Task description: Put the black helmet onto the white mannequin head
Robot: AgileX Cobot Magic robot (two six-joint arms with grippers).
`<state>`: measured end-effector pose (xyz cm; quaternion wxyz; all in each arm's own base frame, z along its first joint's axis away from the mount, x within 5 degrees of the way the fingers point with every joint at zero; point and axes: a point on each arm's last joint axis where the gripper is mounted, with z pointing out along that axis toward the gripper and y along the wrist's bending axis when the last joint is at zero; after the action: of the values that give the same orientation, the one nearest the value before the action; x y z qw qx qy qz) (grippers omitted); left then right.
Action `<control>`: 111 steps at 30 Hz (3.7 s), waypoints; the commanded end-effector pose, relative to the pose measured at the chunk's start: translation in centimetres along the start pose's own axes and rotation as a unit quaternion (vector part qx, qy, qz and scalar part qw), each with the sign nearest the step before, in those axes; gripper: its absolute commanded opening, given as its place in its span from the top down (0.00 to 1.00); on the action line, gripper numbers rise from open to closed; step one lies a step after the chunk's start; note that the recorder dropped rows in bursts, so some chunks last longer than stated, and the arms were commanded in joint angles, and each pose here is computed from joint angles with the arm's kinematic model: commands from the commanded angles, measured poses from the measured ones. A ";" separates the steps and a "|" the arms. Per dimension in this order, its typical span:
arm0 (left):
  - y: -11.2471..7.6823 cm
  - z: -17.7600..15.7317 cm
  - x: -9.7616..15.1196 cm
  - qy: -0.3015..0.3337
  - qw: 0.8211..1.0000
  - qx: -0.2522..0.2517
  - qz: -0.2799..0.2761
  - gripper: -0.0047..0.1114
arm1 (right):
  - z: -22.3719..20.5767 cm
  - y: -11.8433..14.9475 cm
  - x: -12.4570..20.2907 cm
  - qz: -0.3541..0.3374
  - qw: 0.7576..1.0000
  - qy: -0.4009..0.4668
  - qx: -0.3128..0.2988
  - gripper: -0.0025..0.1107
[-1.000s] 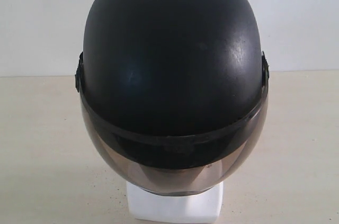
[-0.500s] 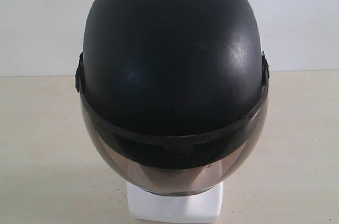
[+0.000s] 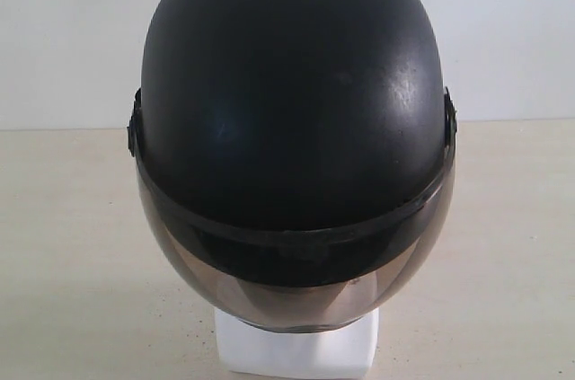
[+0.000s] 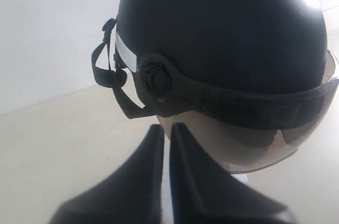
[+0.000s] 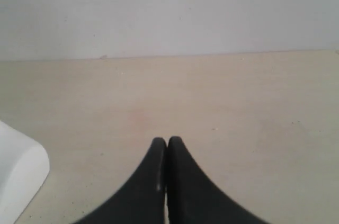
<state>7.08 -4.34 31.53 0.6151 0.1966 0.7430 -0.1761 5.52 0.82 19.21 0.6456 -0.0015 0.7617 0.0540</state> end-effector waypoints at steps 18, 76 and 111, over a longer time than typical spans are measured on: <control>0.0 -0.1 0.0 -0.007 1.000 -0.002 -0.006 0.92 | -0.1 0.0 0.9 -0.009 0.999 0.046 -0.028 0.98; 3.3 -1.3 12.4 -0.052 0.956 -0.275 -0.084 0.92 | -0.1 0.1 1.0 -0.008 0.998 0.048 -0.029 0.98; 3.3 -1.3 13.1 -0.001 0.960 -0.275 -0.050 0.92 | -0.1 0.1 1.0 -0.008 0.998 0.049 -0.029 0.98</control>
<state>5.50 0.11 18.85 0.6352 -0.0192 0.7721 0.0013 5.30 0.96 18.15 0.6036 -0.0249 0.7933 0.0750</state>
